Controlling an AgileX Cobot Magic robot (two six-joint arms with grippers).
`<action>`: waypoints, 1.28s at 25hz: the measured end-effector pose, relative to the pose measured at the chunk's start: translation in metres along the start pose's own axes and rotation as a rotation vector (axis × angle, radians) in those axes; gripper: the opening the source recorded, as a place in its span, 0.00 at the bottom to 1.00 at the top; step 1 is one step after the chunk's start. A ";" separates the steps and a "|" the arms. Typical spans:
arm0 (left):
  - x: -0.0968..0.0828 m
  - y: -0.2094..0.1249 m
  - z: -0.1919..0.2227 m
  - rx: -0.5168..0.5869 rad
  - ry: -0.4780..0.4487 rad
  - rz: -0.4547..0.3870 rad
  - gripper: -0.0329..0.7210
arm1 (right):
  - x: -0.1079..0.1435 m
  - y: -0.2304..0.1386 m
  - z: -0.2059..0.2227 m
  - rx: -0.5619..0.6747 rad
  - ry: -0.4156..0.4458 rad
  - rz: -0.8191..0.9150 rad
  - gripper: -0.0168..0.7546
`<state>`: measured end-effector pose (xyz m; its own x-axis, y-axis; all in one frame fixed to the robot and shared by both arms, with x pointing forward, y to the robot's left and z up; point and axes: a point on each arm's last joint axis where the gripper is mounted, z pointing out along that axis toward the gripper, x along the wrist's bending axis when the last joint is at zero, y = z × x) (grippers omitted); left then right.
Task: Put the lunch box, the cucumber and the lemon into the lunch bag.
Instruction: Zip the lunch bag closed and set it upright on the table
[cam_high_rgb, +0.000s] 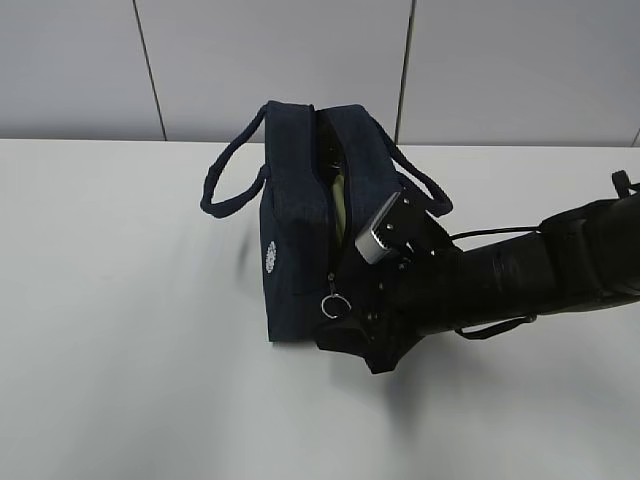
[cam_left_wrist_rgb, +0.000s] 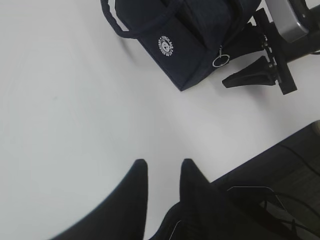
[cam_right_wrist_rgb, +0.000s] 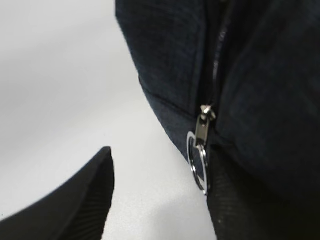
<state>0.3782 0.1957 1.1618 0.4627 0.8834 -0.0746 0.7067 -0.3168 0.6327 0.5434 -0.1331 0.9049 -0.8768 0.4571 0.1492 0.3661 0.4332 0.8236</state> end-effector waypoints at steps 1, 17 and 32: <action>0.000 0.000 0.000 -0.002 0.000 0.000 0.23 | 0.000 0.000 0.000 0.000 0.000 0.000 0.60; -0.001 0.002 0.000 -0.023 -0.009 -0.001 0.23 | 0.000 0.000 0.000 -0.001 0.000 -0.005 0.60; -0.002 0.002 0.000 -0.020 -0.018 -0.006 0.23 | -0.005 -0.002 0.008 0.004 0.007 -0.015 0.60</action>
<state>0.3787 0.1937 1.1631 0.4678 0.8790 -0.0921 0.6986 -0.3040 0.6477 0.5494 -0.1306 0.8980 -0.8844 0.4453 0.1401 0.3538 0.4436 0.8234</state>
